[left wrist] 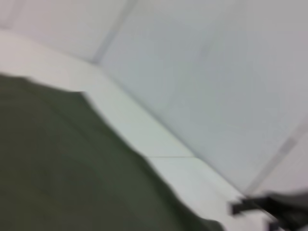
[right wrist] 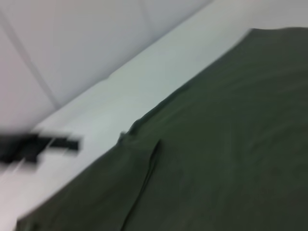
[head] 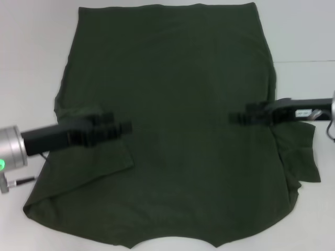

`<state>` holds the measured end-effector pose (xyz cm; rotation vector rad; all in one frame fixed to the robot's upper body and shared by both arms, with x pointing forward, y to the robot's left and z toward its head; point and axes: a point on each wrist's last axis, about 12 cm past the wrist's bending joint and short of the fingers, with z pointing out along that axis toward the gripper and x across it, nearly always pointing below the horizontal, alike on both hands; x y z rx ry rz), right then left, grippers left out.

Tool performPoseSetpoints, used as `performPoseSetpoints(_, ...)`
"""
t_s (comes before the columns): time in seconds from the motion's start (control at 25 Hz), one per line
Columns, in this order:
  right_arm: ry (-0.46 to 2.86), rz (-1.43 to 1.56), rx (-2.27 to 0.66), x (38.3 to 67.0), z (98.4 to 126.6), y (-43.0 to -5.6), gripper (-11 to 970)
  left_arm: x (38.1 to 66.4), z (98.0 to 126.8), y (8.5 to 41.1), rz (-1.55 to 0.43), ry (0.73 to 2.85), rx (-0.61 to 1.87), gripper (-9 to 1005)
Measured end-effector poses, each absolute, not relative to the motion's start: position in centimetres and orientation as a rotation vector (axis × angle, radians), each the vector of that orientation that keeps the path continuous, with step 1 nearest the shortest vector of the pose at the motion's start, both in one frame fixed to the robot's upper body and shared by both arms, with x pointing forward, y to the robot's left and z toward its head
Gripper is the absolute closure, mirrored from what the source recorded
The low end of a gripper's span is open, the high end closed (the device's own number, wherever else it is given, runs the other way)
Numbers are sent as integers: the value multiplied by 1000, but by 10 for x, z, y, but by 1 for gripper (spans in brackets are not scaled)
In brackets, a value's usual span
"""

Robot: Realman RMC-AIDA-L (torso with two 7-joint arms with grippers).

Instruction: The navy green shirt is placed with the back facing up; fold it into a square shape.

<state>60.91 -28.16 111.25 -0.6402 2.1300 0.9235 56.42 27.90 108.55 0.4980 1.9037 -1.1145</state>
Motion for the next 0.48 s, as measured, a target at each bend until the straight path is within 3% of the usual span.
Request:
performPoseSetpoints(0.24,2296,1064,-292,613,1138,-313,71,543,1080,271,-1126,1786,685,132)
performPoseSetpoints(0.48,2407,1139,-98,607,1146,-335,72,533,1080,267,-1114,1692,808,131)
